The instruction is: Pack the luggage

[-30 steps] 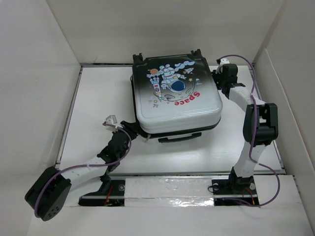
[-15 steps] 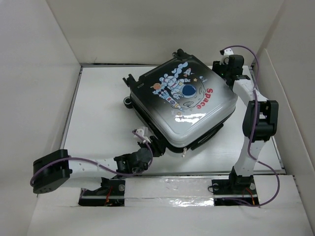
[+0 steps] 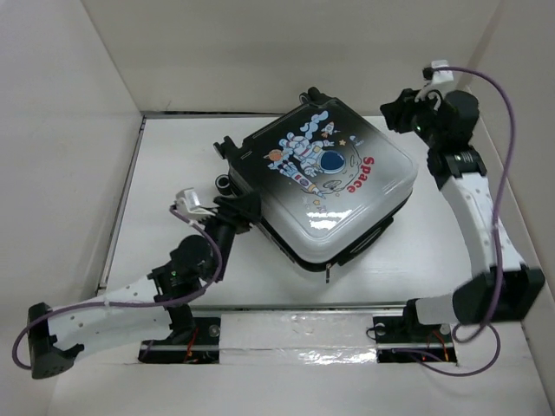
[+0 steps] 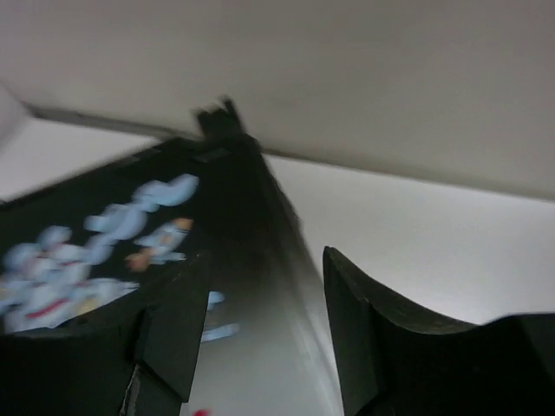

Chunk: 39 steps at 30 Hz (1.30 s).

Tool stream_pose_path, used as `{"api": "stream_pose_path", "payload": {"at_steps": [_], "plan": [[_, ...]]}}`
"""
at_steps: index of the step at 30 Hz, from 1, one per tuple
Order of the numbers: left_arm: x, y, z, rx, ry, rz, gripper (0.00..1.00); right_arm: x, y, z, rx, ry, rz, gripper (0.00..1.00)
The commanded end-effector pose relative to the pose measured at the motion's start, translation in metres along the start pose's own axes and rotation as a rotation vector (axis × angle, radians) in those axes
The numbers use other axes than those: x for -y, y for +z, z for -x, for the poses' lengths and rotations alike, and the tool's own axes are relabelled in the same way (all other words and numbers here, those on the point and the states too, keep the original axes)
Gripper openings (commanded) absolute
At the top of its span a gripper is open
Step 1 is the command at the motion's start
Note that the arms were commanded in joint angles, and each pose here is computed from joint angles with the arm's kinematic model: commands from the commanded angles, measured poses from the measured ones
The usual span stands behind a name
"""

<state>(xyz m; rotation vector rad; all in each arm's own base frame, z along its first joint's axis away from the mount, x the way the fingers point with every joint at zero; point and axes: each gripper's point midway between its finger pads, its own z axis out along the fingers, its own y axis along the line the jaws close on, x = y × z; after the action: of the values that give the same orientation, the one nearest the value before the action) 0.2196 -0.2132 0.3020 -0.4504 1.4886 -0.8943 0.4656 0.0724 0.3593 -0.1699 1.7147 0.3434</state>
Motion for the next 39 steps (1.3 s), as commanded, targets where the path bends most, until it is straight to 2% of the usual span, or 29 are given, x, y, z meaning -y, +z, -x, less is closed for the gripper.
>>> {"api": "stream_pose_path", "payload": {"at_steps": [1,2,3,4,6,7,9,10,11,12,13,15,16,17,19,20,23,25,27,28,30,31,36,39], "plan": [[0.002,0.014,0.05,0.123,-0.04,0.029,0.63,-0.037,-0.058,0.025,0.129,0.021,0.069,0.31],[-0.002,0.018,0.054,0.126,-0.036,0.05,0.66,-0.048,-0.07,0.023,0.154,0.016,0.094,0.16],[-0.012,0.022,0.05,0.105,-0.017,0.091,0.67,-0.073,-0.076,-0.015,0.097,0.024,0.173,0.05],[-0.018,0.028,0.06,0.121,-0.016,0.113,0.68,-0.096,-0.105,-0.011,0.146,0.005,0.234,0.0],[-0.034,0.031,0.064,0.124,-0.014,0.152,0.7,-0.143,-0.128,-0.045,0.108,0.011,0.361,0.0],[-0.045,0.032,0.06,0.113,-0.018,0.173,0.7,-0.153,-0.133,-0.085,0.038,0.025,0.388,0.0],[-0.065,0.039,0.081,0.187,-0.044,0.215,0.72,-0.172,-0.163,-0.108,0.008,0.029,0.438,0.0],[-0.067,0.043,0.078,0.162,-0.054,0.191,0.72,-0.186,-0.174,-0.131,-0.041,0.033,0.47,0.0],[-0.079,0.049,0.093,0.194,-0.062,0.216,0.72,-0.191,-0.19,-0.14,-0.063,0.047,0.494,0.0],[-0.083,0.055,0.091,0.17,-0.068,0.213,0.72,-0.192,-0.197,-0.144,-0.069,0.058,0.48,0.03],[-0.075,0.06,0.082,0.098,-0.093,0.155,0.72,-0.204,-0.208,-0.154,-0.095,0.069,0.519,0.13],[-0.078,0.066,0.074,0.047,-0.103,0.132,0.68,-0.207,-0.225,-0.174,-0.138,0.118,0.529,0.31],[-0.078,0.064,0.06,-0.009,-0.096,0.105,0.66,-0.205,-0.227,-0.181,-0.15,0.129,0.508,0.46],[-0.077,0.062,0.05,-0.039,-0.066,0.078,0.6,-0.21,-0.232,-0.201,-0.202,0.143,0.508,0.5],[-0.088,0.049,0.025,-0.095,-0.033,0.085,0.49,-0.209,-0.231,-0.218,-0.233,0.15,0.475,0.53],[-0.096,0.044,0.018,-0.112,-0.002,0.102,0.31,-0.211,-0.232,-0.226,-0.254,0.159,0.472,0.54],[-0.141,0.023,-0.007,-0.17,0.027,0.225,0.12,-0.221,-0.237,-0.246,-0.31,0.147,0.489,0.54],[-0.164,0.006,-0.017,-0.182,0.029,0.278,0.11,-0.22,-0.245,-0.241,-0.295,0.152,0.475,0.54],[-0.165,-0.001,-0.018,-0.171,0.022,0.248,0.03,-0.213,-0.254,-0.241,-0.308,0.174,0.45,0.54],[-0.168,-0.005,-0.031,-0.215,0.027,0.222,0.01,-0.212,-0.257,-0.239,-0.294,0.186,0.448,0.55],[-0.162,-0.004,-0.043,-0.263,0.021,0.167,0.0,-0.208,-0.261,-0.237,-0.288,0.228,0.439,0.59],[-0.157,-0.009,-0.059,-0.338,0.019,0.12,0.0,-0.211,-0.263,-0.242,-0.303,0.232,0.453,0.63],[-0.133,-0.02,-0.112,-0.516,0.032,-0.003,0.0,-0.213,-0.253,-0.273,-0.413,0.166,0.384,0.66],[-0.118,-0.023,-0.128,-0.532,0.094,-0.027,0.0,-0.213,-0.242,-0.282,-0.418,0.133,0.347,0.67]]}}
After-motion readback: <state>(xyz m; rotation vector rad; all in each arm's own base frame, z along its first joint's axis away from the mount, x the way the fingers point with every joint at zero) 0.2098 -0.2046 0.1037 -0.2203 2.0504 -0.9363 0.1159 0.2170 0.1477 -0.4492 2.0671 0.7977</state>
